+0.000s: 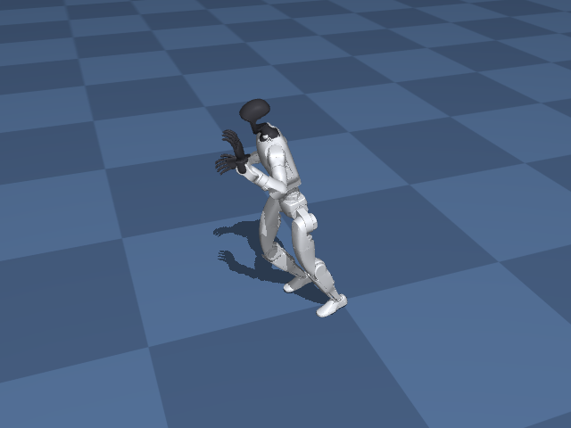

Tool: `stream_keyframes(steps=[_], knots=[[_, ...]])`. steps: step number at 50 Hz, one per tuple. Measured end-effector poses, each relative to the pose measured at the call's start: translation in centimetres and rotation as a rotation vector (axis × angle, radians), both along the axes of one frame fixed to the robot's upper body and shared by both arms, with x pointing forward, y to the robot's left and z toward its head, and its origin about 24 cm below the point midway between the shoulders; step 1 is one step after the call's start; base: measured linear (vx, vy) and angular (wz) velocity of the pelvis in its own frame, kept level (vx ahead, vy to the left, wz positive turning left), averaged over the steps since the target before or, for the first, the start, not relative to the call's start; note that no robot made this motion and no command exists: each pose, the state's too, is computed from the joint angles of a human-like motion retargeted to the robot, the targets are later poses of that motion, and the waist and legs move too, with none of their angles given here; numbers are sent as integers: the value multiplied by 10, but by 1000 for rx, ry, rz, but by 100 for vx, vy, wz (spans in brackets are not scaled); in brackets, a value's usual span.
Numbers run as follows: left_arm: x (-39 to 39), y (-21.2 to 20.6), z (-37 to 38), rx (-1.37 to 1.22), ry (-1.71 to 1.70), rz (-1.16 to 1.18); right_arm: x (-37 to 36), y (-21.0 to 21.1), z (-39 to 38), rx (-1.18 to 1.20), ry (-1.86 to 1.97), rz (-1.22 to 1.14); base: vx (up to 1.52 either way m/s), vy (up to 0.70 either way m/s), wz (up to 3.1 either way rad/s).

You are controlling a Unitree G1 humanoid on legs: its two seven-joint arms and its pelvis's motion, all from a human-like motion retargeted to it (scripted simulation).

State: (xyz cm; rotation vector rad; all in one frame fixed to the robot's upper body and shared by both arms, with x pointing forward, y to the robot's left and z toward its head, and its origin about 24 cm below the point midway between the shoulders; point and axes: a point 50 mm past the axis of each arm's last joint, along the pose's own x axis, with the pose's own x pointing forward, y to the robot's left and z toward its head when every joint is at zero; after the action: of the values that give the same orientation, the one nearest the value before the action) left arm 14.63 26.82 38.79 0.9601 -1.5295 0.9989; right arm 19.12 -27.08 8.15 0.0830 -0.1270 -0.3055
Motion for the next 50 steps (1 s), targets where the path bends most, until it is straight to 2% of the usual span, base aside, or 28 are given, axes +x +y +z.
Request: stream_keyframes(steps=[3,6,8,10,12,13,16,20,24,28,30,33,38,43,45,48,50], knots=[[16,-38,4,148,108,-120,-8,-55,39,-191,-79,-228,125,-25,106],[37,-84,-9,291,224,-325,-8,-88,96,-370,-261,-457,127,-34,34],[51,-116,-28,419,334,-437,-7,-94,141,-484,-436,-555,121,-32,-63],[66,-137,-51,553,454,-428,-4,-86,187,-561,-653,-603,118,-26,-112],[81,-136,-79,596,574,-343,-4,-66,228,-565,-890,-607,117,-22,-102],[88,-129,-95,576,640,-300,-7,-52,244,-539,-1015,-595,116,-21,-88],[97,-73,-158,252,892,-244,-7,9,252,-394,-1264,-380,117,-21,-103],[60,-2,-239,-213,1156,-159,8,77,207,-336,-1139,40,124,-12,-181],[14,57,-261,-444,1157,41,30,132,147,-584,-886,341,129,18,-155],[-13,105,-224,-435,989,253,32,166,90,-875,-744,611,130,35,2],[-11,114,-179,-309,830,390,32,157,59,-886,-594,641,122,34,90],[0,99,-91,-144,469,488,33,113,6,-770,-245,500,113,25,119],[10,10,-12,56,65,180,12,36,-36,-349,89,100,116,7,114],[44,-77,-19,242,179,-269,-6,-50,2,-333,33,-311,126,-19,145],[68,-111,-35,309,293,-401,-20,-84,25,-512,26,-514,135,-39,74],[91,-153,-74,412,475,-579,-40,-99,83,-541,-289,-815,129,-40,-25],[104,-159,-103,466,616,-570,-43,-87,139,-539,-623,-845,119,-32,-71]])
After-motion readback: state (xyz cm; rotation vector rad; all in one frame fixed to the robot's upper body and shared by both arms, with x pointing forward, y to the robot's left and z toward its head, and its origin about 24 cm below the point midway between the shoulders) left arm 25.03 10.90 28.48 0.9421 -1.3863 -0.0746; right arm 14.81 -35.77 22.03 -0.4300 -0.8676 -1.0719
